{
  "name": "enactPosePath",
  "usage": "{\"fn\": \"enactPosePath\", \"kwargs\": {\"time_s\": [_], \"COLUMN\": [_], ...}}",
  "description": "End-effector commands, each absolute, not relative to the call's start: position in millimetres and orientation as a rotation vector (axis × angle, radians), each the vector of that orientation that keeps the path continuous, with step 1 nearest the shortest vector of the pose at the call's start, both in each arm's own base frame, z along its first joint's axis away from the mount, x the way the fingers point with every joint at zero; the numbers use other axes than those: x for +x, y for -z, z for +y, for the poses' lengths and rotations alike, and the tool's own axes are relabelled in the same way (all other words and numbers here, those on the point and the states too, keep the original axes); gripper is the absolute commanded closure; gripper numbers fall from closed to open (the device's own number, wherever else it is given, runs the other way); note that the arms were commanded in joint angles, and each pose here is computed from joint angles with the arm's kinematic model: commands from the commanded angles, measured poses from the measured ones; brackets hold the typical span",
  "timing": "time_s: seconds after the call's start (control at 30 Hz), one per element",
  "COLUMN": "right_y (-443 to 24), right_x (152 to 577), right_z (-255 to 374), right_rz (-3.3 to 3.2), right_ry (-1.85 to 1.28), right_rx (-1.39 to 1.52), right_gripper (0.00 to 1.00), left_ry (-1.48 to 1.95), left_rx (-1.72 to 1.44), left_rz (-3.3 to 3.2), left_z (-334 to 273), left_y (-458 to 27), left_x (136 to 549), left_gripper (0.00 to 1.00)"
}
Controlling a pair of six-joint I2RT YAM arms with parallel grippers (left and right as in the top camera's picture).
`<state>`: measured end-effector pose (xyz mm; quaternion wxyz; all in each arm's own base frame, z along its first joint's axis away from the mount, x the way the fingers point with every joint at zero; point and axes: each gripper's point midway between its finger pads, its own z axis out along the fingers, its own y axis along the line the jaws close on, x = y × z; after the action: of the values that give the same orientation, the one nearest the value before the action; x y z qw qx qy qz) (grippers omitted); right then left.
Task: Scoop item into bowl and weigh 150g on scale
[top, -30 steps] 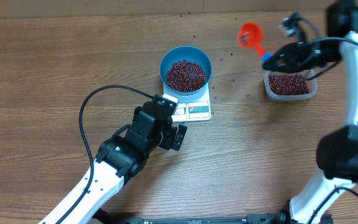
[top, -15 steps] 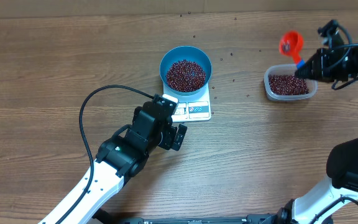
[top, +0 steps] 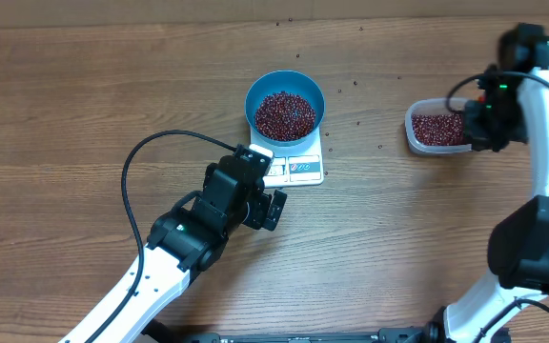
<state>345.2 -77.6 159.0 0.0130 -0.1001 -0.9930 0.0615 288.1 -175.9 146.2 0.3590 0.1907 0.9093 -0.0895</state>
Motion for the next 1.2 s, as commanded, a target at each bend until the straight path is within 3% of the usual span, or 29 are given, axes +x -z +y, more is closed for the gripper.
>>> {"fn": "enactPosePath", "kwargs": {"time_s": [0.0, 0.13, 0.4, 0.7, 0.93, 1.17], "right_y": [-176.6, -182.2, -181.7, -195.9, -238.5, -234.7], "right_x": [349.0, 349.1, 348.8, 371.6, 403.1, 415.0], "right_z": [-79.5, -74.0, -69.6, -27.0, 65.5, 126.0], "right_rz": [-3.102, -3.086, -3.089, -3.243, -3.414, -3.371], "right_ry": [-0.554, -0.687, -0.671, -0.282, 0.276, 0.151], "right_rx": [-0.261, -0.249, -0.253, -0.014, 0.522, 1.044], "right_gripper": [0.96, 0.96, 0.96, 0.96, 0.96, 0.96], "left_ry": [0.210, 0.210, 0.209, 0.210, 0.210, 0.209], "left_rx": [0.492, 0.492, 0.492, 0.492, 0.492, 0.492], "left_rz": [2.340, 2.340, 2.340, 2.340, 2.340, 2.340], "left_z": [-173.1, -173.1, -173.1, -173.1, -173.1, -173.1], "left_y": [-147.5, -147.5, -147.3, -147.5, -147.5, -147.3], "left_x": [291.3, 291.3, 291.3, 291.3, 291.3, 291.3], "left_gripper": [0.00, 0.01, 0.00, 0.00, 0.01, 0.00]}}
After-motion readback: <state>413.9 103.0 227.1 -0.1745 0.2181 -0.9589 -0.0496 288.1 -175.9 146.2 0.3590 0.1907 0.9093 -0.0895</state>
